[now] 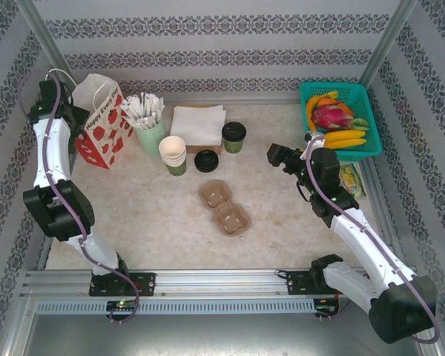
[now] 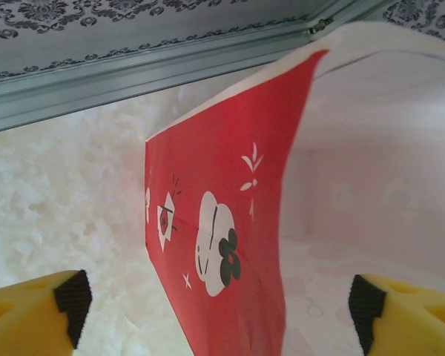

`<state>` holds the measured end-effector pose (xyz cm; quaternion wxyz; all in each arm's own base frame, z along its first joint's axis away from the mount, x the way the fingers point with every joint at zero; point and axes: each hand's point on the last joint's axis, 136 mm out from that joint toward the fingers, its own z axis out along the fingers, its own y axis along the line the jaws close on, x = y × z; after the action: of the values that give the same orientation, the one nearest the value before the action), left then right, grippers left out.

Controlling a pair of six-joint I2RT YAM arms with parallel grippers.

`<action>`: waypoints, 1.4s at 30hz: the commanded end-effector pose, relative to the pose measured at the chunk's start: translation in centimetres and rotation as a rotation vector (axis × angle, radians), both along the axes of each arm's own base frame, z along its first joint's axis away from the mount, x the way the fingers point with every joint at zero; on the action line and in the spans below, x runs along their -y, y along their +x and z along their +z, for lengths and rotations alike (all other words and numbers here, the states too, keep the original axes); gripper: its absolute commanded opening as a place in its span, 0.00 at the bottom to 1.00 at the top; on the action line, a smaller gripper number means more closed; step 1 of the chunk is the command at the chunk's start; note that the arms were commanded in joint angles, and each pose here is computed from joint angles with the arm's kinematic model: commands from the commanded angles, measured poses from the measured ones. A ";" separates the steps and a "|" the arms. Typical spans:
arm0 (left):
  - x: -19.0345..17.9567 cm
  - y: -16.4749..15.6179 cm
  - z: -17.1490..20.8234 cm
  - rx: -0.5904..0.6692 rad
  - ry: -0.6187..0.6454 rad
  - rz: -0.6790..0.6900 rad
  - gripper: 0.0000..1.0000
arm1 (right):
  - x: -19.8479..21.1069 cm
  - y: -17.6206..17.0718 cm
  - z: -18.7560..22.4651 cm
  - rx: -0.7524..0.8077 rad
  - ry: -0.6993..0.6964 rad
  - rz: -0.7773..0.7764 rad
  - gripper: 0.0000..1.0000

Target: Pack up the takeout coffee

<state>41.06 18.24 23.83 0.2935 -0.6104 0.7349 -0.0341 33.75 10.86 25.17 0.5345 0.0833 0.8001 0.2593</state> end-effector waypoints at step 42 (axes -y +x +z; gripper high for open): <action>4.6 -21.4 3.1 -0.211 0.228 -0.085 0.00 | -9.7 -4.0 -3.2 -0.114 -0.147 0.284 0.98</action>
<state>23.54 13.69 27.32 0.3076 -0.5497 0.7748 0.0537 28.88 20.67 20.72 0.4494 -0.1308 0.8440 0.2621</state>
